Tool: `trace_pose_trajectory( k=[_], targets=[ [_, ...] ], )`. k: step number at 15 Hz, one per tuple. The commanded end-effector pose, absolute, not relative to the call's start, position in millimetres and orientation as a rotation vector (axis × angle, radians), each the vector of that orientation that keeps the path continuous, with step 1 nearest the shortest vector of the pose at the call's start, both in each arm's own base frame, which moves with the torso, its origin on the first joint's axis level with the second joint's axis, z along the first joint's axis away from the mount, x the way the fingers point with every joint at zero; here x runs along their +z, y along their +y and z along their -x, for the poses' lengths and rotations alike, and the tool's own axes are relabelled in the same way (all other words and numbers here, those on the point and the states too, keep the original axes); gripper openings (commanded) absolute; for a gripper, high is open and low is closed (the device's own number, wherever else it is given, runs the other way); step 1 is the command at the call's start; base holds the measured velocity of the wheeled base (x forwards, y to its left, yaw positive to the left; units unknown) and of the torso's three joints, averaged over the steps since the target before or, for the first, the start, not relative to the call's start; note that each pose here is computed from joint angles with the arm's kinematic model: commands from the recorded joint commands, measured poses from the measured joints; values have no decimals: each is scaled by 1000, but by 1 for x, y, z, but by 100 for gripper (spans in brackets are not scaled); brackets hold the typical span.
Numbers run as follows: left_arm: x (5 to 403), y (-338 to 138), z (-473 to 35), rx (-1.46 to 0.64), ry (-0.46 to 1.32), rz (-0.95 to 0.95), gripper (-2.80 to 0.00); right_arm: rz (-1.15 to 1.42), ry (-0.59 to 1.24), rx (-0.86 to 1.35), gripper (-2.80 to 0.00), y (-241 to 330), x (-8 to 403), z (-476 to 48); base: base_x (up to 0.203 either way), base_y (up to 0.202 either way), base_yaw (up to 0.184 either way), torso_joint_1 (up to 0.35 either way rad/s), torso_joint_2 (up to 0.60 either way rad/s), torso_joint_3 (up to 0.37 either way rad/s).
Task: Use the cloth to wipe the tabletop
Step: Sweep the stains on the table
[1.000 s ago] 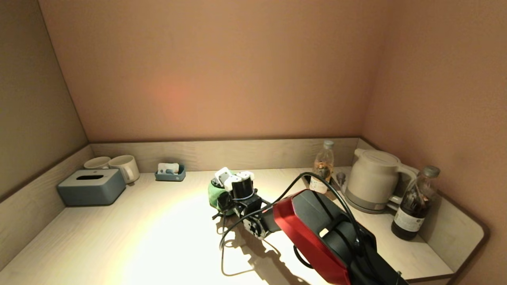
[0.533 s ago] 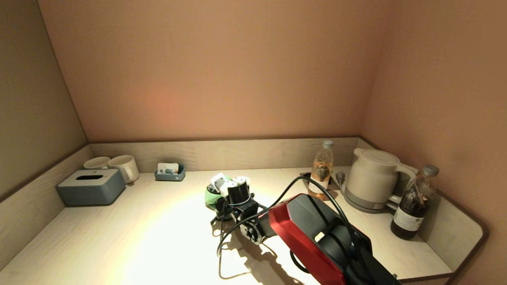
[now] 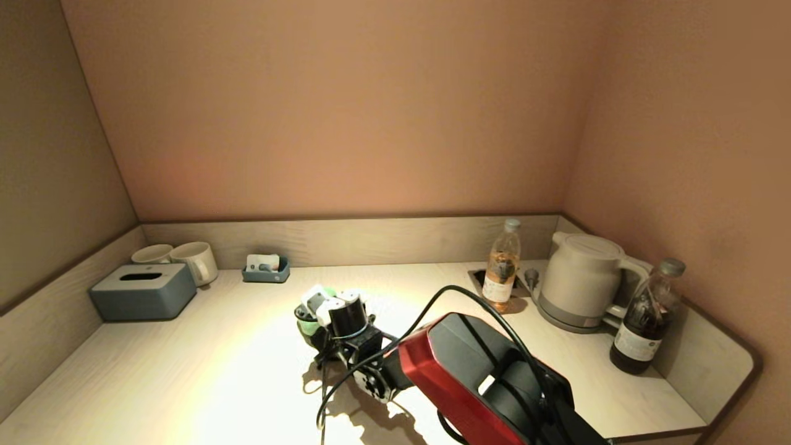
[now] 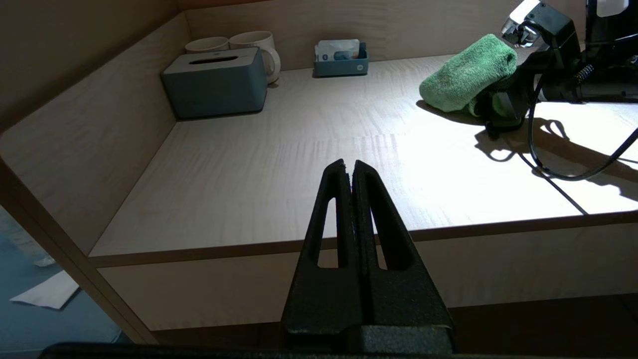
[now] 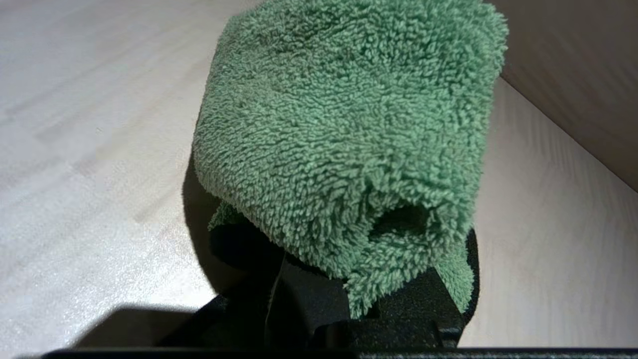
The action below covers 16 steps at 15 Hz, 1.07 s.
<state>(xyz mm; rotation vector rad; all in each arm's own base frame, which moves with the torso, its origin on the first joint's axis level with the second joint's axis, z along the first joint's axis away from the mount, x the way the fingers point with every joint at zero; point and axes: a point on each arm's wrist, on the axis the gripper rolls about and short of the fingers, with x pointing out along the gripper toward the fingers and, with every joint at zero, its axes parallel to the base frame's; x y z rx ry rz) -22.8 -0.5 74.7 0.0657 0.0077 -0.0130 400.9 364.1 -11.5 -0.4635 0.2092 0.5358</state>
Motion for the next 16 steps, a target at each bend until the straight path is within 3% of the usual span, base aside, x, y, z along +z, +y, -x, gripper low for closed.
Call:
trace_pose_trajectory(
  k=[1, 9, 16],
  targets=[
    [75, 0, 23, -13, 7, -66, -280, 467, 203, 551, -280, 368, -7, -391, 0, 0, 0, 0, 0, 0],
    [75, 0, 23, -13, 7, -66, -280, 486, 226, 578, -280, 351, -9, -355, 0, 0, 0, 0, 0, 0],
    [75, 0, 23, -13, 7, -67, -280, 448, 200, 471, -280, 300, 19, -374, 0, 0, 0, 0, 0, 0]
  ],
)
